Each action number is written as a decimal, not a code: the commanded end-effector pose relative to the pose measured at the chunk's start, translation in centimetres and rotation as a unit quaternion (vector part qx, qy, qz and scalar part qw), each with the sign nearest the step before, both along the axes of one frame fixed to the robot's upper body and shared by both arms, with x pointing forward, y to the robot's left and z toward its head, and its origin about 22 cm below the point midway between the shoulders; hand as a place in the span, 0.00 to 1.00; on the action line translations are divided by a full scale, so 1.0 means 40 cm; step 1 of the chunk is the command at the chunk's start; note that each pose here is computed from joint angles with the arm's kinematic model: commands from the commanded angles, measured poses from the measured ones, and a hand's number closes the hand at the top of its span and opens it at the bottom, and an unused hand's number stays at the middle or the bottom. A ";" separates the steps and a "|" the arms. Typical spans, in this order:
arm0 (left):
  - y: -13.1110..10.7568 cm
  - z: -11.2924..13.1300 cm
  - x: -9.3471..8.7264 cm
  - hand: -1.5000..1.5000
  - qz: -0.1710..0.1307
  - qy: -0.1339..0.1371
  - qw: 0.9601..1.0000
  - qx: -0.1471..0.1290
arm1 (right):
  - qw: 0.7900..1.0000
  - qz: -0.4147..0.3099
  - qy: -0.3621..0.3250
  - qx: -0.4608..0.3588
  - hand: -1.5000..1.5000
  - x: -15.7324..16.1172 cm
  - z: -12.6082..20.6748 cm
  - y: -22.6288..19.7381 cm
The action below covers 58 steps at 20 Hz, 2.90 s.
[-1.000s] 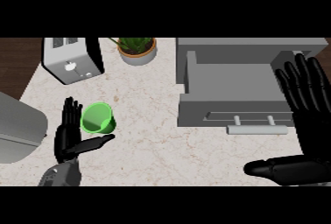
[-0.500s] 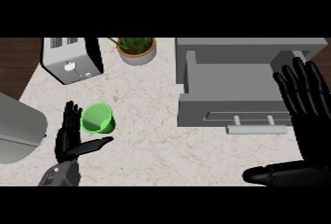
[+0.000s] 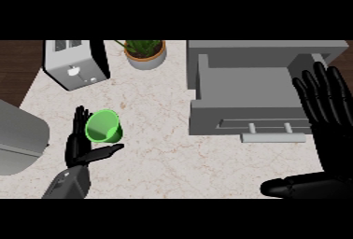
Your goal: Pick up the cup, place it into the drawer and close the drawer
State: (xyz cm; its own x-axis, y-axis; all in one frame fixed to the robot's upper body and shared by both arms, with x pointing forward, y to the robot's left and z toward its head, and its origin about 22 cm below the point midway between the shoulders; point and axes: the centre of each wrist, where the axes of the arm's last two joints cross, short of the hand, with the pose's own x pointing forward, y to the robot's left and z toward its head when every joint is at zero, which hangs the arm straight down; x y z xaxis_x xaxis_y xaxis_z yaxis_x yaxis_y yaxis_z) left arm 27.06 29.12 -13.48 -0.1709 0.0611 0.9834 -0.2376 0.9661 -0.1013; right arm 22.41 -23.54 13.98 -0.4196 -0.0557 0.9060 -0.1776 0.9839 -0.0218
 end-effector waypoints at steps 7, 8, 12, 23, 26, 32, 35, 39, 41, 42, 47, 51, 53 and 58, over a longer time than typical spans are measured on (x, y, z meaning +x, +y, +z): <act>0.007 0.009 0.037 0.00 -0.007 -0.007 0.999 -0.044 | 1.000 0.004 0.001 -0.007 0.00 -0.027 -0.003 -0.012; -0.011 -0.021 0.013 0.00 -0.003 -0.009 0.999 -0.043 | 1.000 0.001 -0.010 0.005 0.00 0.020 0.003 0.022; -0.035 -0.007 0.042 0.00 -0.037 -0.023 0.995 -0.091 | 1.000 0.013 -0.006 -0.007 0.00 -0.026 0.023 -0.018; 0.008 0.031 0.075 1.00 -0.075 -0.085 0.988 -0.106 | 1.000 0.009 0.004 -0.003 0.00 -0.013 0.026 0.001; -0.033 -0.010 0.035 1.00 -0.065 -0.093 0.990 -0.085 | 1.000 -0.001 0.000 0.003 0.00 0.016 0.023 -0.003; -0.025 -0.011 0.025 1.00 -0.046 -0.132 0.988 -0.061 | 1.000 -0.009 -0.008 -0.001 0.00 0.020 0.006 -0.037; -0.063 -0.020 0.010 1.00 -0.055 -0.128 0.988 -0.060 | 1.000 0.004 -0.008 -0.005 0.00 0.005 0.002 -0.033; -0.001 0.008 0.010 1.00 -0.069 -0.151 0.984 -0.066 | 1.000 -0.006 0.001 0.000 0.00 0.026 0.039 -0.039; -0.058 0.024 0.033 1.00 -0.077 -0.166 0.980 -0.076 | 1.000 0.000 0.001 -0.006 0.00 -0.006 0.050 0.015; -0.041 0.024 0.017 1.00 -0.093 -0.166 0.978 -0.083 | 1.000 -0.003 0.013 -0.013 0.00 -0.049 -0.020 -0.024; -0.057 0.129 0.081 1.00 -0.162 -0.185 0.968 -0.053 | 1.000 -0.018 0.002 0.000 0.00 -0.001 0.024 -0.020; -0.135 0.254 0.131 1.00 -0.181 -0.193 0.963 -0.056 | 1.000 -0.004 0.010 -0.003 0.00 -0.047 0.018 -0.019; -0.158 0.271 0.087 1.00 -0.195 -0.202 0.958 -0.059 | 1.000 -0.013 0.014 -0.005 0.00 -0.015 -0.001 -0.031; -0.241 0.427 0.102 1.00 -0.208 -0.207 0.953 -0.073 | 1.000 -0.017 0.010 -0.006 0.00 -0.027 0.023 -0.079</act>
